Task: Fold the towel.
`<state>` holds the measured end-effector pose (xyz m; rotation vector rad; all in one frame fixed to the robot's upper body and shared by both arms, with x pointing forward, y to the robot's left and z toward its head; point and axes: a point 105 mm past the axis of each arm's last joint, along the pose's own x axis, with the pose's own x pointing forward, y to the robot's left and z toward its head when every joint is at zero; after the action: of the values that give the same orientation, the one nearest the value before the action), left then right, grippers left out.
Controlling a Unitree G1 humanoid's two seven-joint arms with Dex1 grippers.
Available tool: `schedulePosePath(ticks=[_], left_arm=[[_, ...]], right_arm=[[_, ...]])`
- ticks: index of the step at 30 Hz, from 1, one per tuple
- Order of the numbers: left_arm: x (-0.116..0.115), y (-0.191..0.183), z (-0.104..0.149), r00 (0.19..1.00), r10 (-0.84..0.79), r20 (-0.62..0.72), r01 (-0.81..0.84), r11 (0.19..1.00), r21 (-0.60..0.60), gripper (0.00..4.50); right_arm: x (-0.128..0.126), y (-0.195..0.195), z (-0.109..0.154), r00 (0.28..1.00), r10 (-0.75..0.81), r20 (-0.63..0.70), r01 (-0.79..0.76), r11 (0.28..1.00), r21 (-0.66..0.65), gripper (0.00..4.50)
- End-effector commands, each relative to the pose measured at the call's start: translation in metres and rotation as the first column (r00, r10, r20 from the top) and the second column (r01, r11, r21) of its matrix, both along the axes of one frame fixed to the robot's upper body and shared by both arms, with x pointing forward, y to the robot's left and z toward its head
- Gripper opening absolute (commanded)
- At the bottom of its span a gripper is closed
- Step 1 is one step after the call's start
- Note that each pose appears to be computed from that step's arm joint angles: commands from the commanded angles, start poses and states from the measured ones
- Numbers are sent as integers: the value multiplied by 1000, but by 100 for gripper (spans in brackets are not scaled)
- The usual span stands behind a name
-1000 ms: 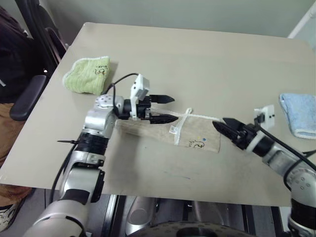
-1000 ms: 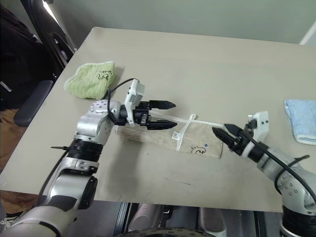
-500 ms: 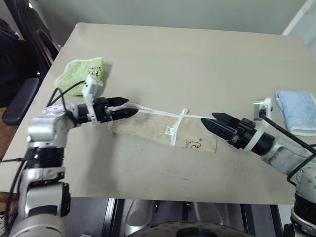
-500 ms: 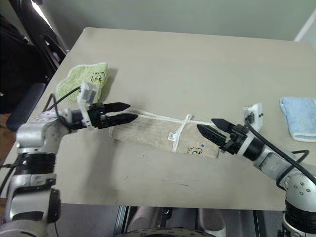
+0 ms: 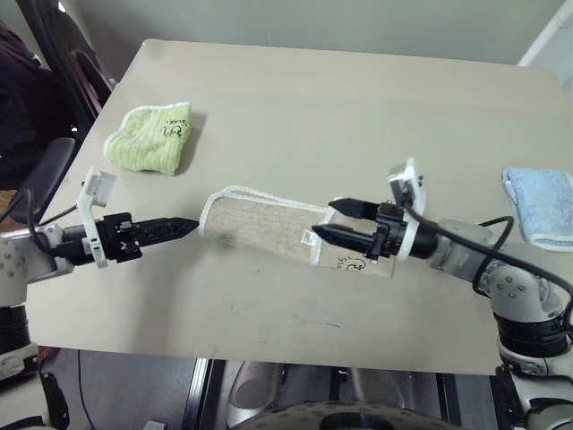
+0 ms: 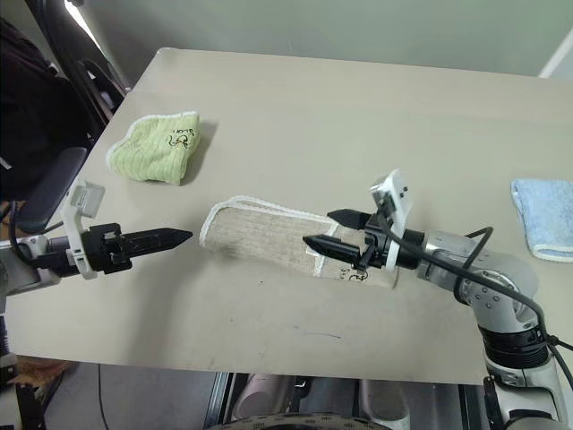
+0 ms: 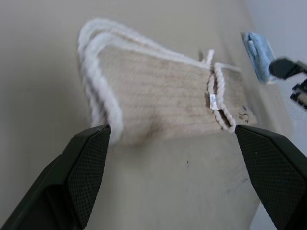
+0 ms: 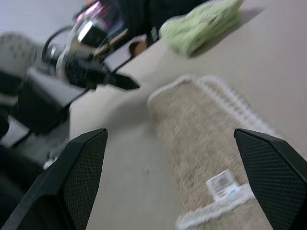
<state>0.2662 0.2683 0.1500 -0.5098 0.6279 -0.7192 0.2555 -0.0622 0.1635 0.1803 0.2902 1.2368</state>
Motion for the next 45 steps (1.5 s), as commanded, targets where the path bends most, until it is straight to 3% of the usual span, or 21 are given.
schedulePosePath(ticks=[1, 5, 9, 25, 36, 45], left_arm=[[-1, 14, 3, 998, 69, -11, -70, 996, -47, 450], [1, 18, -13, 992, 110, -67, -112, 993, -42, 450], [5, 9, -31, 982, 123, -144, -137, 986, -91, 450], [45, -35, -30, 970, 89, -225, -149, 952, -266, 450], [52, -25, -29, 965, 147, -216, -200, 948, -248, 450], [51, -24, -29, 966, 152, -210, -203, 948, -246, 161]], right_arm=[[-5, 2, 10, 993, 73, 96, -72, 997, -16, 446], [-11, -4, -5, 981, 139, 133, -116, 979, -166, 446], [-4, -8, -11, 977, 113, 179, -70, 971, -229, 446], [7, -16, -6, 980, -63, 187, 91, 985, -147, 446], [9, -20, -7, 976, -110, 187, 138, 980, -141, 446], [11, -21, -7, 974, -122, 192, 150, 978, -142, 450]])
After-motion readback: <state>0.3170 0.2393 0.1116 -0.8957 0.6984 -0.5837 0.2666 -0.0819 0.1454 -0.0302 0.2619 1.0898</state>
